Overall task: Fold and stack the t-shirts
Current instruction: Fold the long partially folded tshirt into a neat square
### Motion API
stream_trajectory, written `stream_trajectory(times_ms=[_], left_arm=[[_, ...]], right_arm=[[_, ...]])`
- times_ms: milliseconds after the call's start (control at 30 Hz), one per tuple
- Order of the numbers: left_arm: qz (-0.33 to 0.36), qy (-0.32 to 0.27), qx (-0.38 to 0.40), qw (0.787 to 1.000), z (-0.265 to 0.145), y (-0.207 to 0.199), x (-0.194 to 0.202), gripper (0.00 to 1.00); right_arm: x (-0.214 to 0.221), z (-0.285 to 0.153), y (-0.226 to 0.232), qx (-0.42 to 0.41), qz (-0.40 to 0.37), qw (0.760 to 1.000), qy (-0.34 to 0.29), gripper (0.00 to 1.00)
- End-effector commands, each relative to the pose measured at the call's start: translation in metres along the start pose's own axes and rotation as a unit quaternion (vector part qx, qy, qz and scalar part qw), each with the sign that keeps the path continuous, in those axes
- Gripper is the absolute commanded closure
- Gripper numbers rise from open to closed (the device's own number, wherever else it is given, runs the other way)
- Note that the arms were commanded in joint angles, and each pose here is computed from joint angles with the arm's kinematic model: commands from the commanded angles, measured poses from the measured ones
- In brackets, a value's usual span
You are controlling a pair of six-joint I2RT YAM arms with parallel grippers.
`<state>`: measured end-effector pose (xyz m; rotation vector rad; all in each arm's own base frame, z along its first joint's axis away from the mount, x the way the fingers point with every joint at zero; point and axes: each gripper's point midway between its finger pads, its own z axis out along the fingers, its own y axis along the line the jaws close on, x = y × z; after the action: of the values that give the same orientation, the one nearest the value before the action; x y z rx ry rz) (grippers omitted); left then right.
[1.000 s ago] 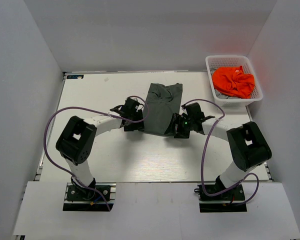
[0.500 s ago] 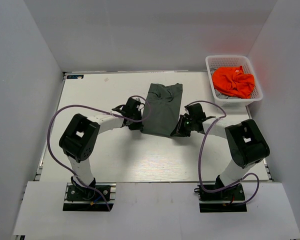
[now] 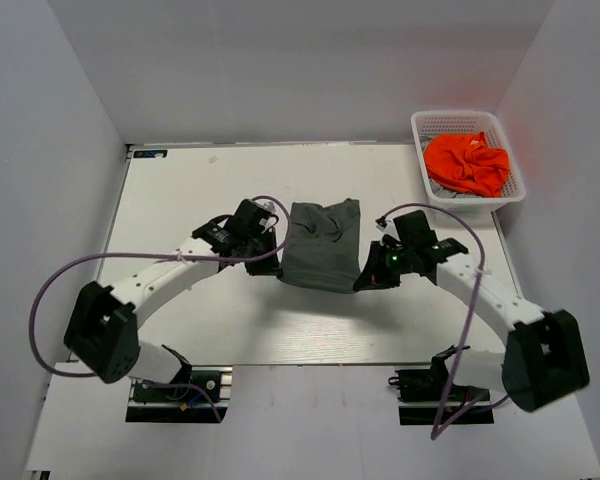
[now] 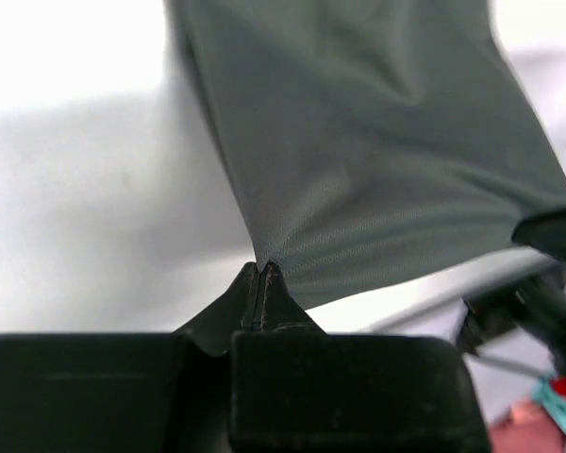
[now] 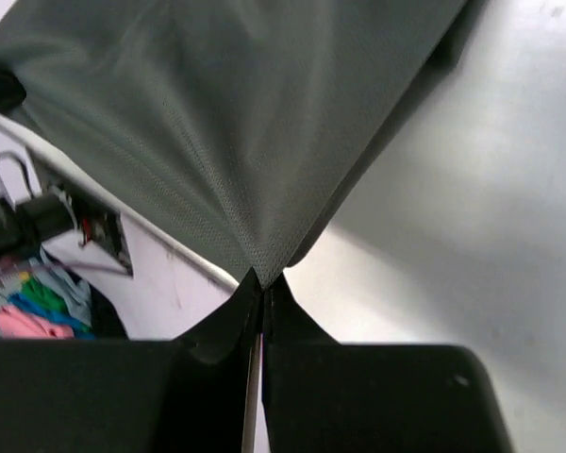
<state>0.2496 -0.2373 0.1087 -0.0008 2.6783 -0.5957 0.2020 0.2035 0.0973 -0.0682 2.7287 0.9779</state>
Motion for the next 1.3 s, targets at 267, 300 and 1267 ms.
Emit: stream_trajectory(times_ms=[267,300,1267], left_arm=[[0.016,0.021,0.065,0.998,-0.08,-0.025,0.031,1.0],[0.016,0.021,0.065,0.998,-0.08,-0.025,0.031,1.0],[-0.042,-0.218,-0.115,0.968,-0.035,-0.028,-0.154,1.0]], right_arm=[[0.037,-0.074,0.043,-0.069,-0.093,0.993,0.005,1.0],[0.035,-0.074,0.045,-0.071,-0.095,0.993,0.001,1.0],[-0.112,-0.058,0.014,0.027,-0.014,0.987,-0.156,1.0]])
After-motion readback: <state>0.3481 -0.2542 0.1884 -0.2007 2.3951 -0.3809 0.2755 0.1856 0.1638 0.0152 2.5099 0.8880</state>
